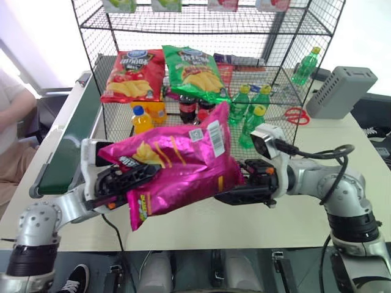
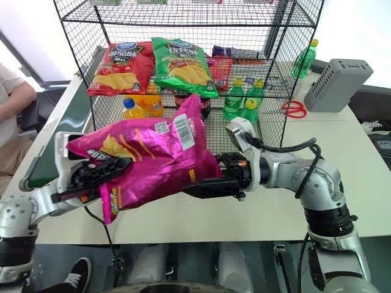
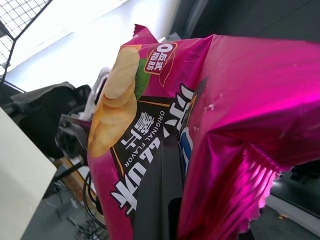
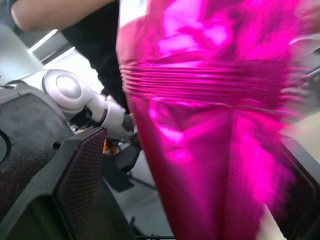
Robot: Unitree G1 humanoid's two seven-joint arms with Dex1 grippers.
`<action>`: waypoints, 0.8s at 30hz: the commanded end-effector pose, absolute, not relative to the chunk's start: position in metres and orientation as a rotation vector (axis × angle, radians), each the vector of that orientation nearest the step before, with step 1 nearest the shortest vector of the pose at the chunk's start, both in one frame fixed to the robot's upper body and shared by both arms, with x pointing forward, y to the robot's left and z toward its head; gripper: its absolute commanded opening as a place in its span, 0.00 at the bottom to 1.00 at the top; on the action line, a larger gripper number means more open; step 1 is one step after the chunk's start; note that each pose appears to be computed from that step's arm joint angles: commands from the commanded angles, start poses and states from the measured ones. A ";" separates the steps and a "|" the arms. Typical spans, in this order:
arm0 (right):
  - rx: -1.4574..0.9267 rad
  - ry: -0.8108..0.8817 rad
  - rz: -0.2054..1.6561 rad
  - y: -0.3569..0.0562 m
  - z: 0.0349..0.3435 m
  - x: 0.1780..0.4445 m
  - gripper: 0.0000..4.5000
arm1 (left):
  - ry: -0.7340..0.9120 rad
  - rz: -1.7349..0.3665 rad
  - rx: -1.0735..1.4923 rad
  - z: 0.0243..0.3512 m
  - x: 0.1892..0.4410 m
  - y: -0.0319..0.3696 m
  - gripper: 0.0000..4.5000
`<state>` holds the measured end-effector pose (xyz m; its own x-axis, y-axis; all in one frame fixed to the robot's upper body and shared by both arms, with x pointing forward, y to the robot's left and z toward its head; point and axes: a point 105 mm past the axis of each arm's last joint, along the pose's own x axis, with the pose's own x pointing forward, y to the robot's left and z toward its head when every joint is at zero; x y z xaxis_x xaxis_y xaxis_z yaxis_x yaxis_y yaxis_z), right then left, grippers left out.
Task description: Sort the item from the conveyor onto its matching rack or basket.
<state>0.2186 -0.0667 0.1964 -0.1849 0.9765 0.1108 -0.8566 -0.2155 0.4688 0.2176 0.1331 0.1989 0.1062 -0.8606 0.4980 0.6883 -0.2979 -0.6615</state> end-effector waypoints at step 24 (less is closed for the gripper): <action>-0.096 0.206 1.406 -0.129 0.190 0.235 0.08 | 0.025 -1.157 -0.629 0.189 0.241 0.178 1.00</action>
<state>0.2389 -0.1256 0.1652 0.1233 0.9649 -0.2321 -0.9678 0.1686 0.1867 0.2453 0.1761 0.1789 0.4387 -0.8450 0.3057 0.8029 0.2159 -0.5556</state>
